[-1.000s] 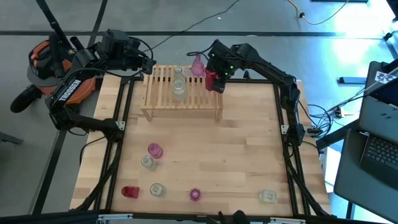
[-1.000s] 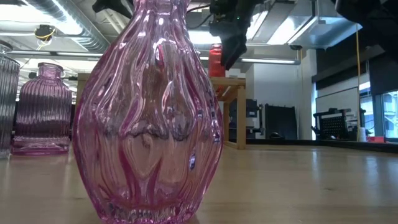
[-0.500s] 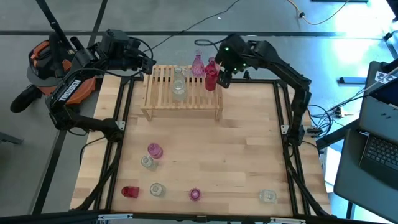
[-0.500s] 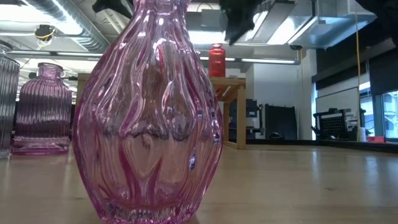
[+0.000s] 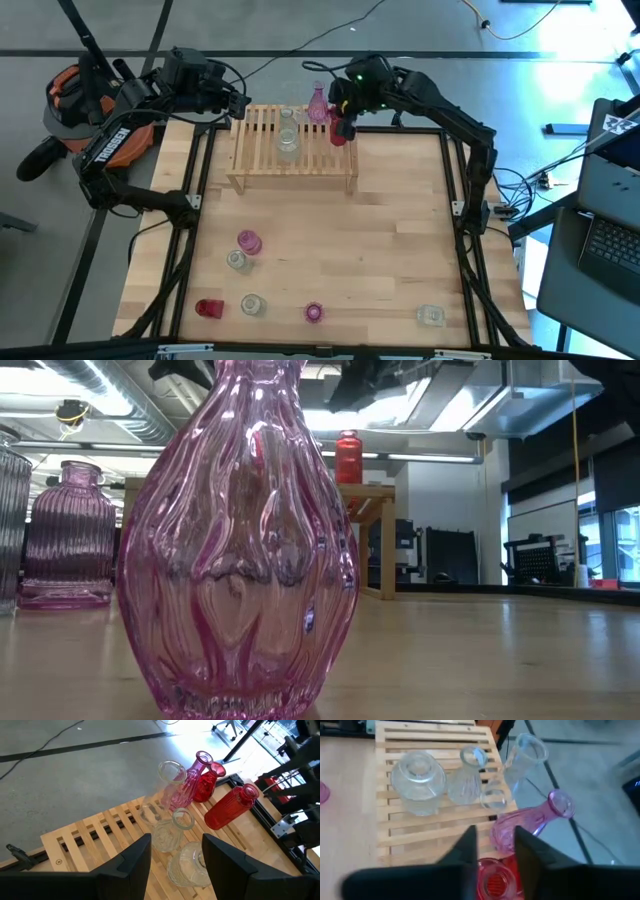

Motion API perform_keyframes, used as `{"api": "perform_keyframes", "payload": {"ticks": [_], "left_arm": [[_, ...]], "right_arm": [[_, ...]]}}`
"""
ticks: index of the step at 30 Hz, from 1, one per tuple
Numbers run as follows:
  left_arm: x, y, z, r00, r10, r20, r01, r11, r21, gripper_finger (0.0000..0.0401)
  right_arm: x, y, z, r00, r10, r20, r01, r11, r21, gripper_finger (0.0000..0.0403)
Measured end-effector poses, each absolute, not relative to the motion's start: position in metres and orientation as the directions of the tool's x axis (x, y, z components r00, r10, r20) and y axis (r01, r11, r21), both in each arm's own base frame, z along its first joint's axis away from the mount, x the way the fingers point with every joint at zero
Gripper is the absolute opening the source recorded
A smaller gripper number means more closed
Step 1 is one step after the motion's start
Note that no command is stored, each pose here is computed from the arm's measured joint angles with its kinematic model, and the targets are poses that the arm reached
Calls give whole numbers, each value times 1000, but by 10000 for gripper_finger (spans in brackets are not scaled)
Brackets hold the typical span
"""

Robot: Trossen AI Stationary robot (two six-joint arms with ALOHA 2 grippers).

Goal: Sort vases onto shelf
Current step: Put the red vase on the shelf aligned with the other red vase

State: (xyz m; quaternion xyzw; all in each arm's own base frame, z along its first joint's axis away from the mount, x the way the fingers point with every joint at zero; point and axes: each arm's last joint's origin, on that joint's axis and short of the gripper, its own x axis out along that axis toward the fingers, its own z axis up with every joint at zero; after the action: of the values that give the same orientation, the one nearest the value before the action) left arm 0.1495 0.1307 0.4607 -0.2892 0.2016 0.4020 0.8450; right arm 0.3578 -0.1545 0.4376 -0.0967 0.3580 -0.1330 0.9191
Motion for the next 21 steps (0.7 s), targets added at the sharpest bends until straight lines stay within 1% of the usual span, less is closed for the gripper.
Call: {"api": "perform_keyframes", "payload": {"ticks": [2, 3, 4, 8, 12, 21], "left_arm": [[150, 131, 461, 596, 563, -573, -796, 510, -327, 169], [149, 131, 461, 596, 563, -573, -796, 510, -327, 169], [149, 131, 461, 596, 563, -573, -796, 510, -327, 169], [150, 131, 461, 596, 563, -573, -796, 510, -327, 169], [150, 131, 461, 596, 563, -573, -796, 510, -327, 169], [149, 131, 461, 596, 563, -573, -796, 510, -327, 169]], "right_arm": [[360, -155, 438, 719, -319, -617, 162, 941, -297, 27], [361, -155, 438, 720, -318, -617, 155, 940, -304, 14], [362, -156, 436, 716, -317, -622, 150, 940, -307, 11], [369, -159, 424, 685, -311, -659, 147, 944, -294, 21], [374, -161, 412, 640, -314, -702, 144, 946, -292, 3], [375, -164, 405, 585, -347, -733, 171, 936, -306, 2]]}}
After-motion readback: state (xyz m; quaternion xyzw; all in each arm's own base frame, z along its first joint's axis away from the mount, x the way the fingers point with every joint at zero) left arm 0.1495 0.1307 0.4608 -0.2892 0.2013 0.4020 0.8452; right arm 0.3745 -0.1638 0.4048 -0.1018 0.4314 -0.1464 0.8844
